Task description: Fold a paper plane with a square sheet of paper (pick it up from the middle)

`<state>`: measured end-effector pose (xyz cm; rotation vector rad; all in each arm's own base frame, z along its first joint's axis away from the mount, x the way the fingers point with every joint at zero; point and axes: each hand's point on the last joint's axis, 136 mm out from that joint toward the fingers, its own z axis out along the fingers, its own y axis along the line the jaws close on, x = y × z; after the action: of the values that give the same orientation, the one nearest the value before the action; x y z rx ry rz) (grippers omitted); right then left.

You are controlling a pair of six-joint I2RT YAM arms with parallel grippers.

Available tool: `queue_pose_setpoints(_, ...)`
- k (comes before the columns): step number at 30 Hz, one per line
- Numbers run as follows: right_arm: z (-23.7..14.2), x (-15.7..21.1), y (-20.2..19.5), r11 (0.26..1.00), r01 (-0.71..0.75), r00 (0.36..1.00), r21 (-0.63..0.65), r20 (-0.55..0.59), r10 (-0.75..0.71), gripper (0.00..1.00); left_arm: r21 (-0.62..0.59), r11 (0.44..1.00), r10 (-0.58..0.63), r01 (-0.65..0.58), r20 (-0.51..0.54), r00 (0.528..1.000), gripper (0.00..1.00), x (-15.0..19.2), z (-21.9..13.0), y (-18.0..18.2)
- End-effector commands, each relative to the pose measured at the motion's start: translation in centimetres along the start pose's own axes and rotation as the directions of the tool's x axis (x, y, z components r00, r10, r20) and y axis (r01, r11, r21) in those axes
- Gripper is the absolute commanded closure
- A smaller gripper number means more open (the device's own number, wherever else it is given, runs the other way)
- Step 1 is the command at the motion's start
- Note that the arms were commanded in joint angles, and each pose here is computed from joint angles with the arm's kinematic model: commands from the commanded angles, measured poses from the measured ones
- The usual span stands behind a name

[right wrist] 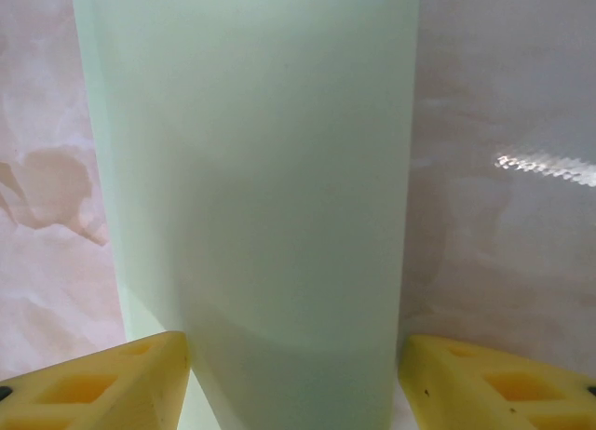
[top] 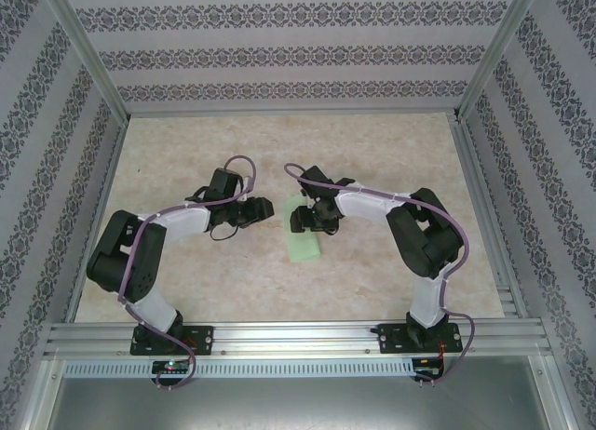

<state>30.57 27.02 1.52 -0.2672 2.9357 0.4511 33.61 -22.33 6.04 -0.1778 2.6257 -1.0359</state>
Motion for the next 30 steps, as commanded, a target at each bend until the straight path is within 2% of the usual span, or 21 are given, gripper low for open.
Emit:
queue_pose_setpoints(1, 3.4, 3.9, -3.4, 0.991, 0.031, 0.99, 0.133, -0.141, -0.012, 0.35, 0.071, 0.997, 0.032, -0.034, 0.031, 0.999, 0.54, -1.2, 0.8, -2.5)
queue_pose_setpoints(10, 4.1, 4.3, -4.2, 0.984, 0.04, 0.986, 0.173, -0.164, -0.012, 0.34, 0.086, 0.996, 0.028, -0.027, -0.013, 1.0, 0.75, -0.7, 3.1, -3.0)
queue_pose_setpoints(23, 4.8, 4.7, -4.6, 0.982, 0.051, 0.983, 0.183, -0.185, -0.017, 0.35, 0.089, 0.996, 0.028, -0.025, -0.037, 0.999, 0.86, -0.3, 4.2, -2.9)
queue_pose_setpoints(30, 5.0, 4.8, -4.7, 0.981, 0.056, 0.981, 0.184, -0.191, -0.02, 0.35, 0.085, 0.996, 0.018, -0.015, -0.038, 0.999, 0.86, -0.3, 4.2, -2.9)
